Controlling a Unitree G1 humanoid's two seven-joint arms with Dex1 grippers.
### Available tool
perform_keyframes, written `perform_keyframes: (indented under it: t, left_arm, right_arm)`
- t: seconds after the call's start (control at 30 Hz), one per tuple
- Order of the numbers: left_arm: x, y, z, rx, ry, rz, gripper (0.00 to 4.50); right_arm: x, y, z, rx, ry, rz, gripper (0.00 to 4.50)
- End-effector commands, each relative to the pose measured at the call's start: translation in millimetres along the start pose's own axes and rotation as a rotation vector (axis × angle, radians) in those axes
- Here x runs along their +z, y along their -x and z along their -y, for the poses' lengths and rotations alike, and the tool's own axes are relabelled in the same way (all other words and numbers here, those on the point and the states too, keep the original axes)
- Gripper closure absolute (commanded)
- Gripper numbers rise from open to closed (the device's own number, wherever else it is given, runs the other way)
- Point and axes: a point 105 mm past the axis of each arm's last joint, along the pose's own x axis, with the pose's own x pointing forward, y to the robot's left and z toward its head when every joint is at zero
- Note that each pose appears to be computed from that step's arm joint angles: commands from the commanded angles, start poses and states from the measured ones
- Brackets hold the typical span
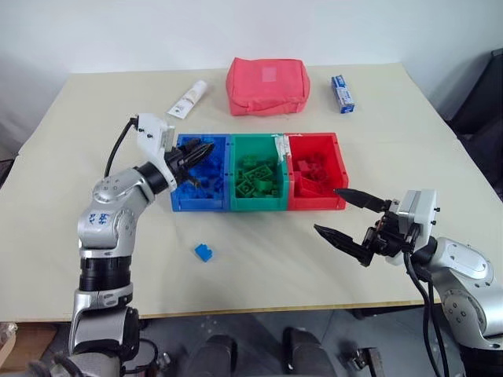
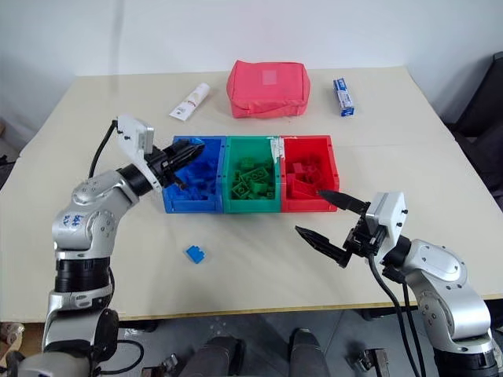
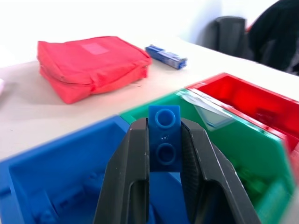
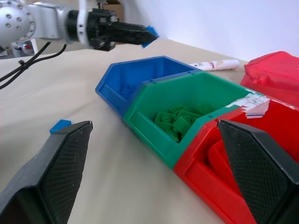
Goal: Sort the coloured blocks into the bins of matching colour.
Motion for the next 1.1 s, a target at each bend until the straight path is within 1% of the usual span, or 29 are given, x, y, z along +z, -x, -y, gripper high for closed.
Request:
perform_keyframes:
  t: [0.03, 0.07, 0.1, 0.17, 0.33, 0.37, 0.4, 0.43, 0.47, 0.5, 0.57, 0.6, 0.67, 0.77, 0.87, 0.93, 1.0, 1.1]
  left_arm:
    - [-2, -5, -7, 0.047, -0.043, -0.026, 3.65]
    - [-3, -4, -9, 0.061, -0.053, -0.037, 3.27]
    - [-4, -3, -10, 0.064, -0.057, -0.043, 3.06]
    - [-3, 3, -12, 0.064, -0.061, -0.041, 2.45]
    - [6, 27, -11, -0.013, -0.085, 0.003, 0.86]
    - [6, 36, -12, -0.034, -0.100, 0.000, 0.54]
    - [5, 56, -11, -0.100, -0.131, 0.000, 0.27]
    - [5, 71, -10, -0.152, -0.157, -0.003, 0.27]
    - [0, 93, -10, -0.215, -0.214, -0.035, 0.27]
    - [-8, 110, -12, -0.244, -0.230, -0.085, 0.27]
    - [-24, 133, -23, -0.231, -0.283, -0.186, 0.27]
    - [-32, 145, -28, -0.232, -0.285, -0.233, 0.12]
    - [-49, 173, -36, -0.243, -0.317, -0.338, 0.12]
    - [-64, 202, -44, -0.240, -0.319, -0.429, 0.12]
    - [-74, 216, -46, -0.257, -0.321, -0.472, 0.12]
    - [-75, 217, -43, -0.280, -0.337, -0.473, 0.12]
    - [-74, 213, -36, -0.316, -0.337, -0.462, 0.12]
    - [-74, 196, -12, -0.415, -0.325, -0.428, 0.12]
  right_arm:
    - [8, 0, 1, 0.002, 0.032, 0.022, 0.00]
    - [8, 0, 1, 0.005, 0.034, 0.019, 0.00]
    - [8, 1, 0, 0.007, 0.037, 0.017, 0.00]
    - [8, 1, 1, 0.008, 0.039, 0.013, 0.00]
    - [5, 5, 1, 0.023, 0.049, -0.011, 0.00]
    - [5, 5, 2, 0.026, 0.049, -0.014, 0.00]
    - [4, 5, 1, 0.047, 0.051, -0.024, 0.00]
    - [4, 5, 1, 0.063, 0.052, -0.032, 0.00]
    - [2, 5, -1, 0.097, 0.059, -0.051, 0.00]
    - [0, 4, -3, 0.129, 0.065, -0.068, 0.00]
    - [-4, 4, -7, 0.180, 0.076, -0.096, 0.00]
    - [-6, 3, -9, 0.205, 0.082, -0.109, 0.00]
    - [-11, 0, -15, 0.270, 0.088, -0.139, 0.00]
    - [-17, -5, -24, 0.355, 0.088, -0.166, 0.00]
    - [-20, -12, -31, 0.428, 0.083, -0.173, 0.00]
    - [-20, -13, -32, 0.439, 0.081, -0.173, 0.00]
    - [-20, -12, -30, 0.440, 0.082, -0.174, 0.00]
    - [-22, -7, -26, 0.426, 0.083, -0.186, 0.00]
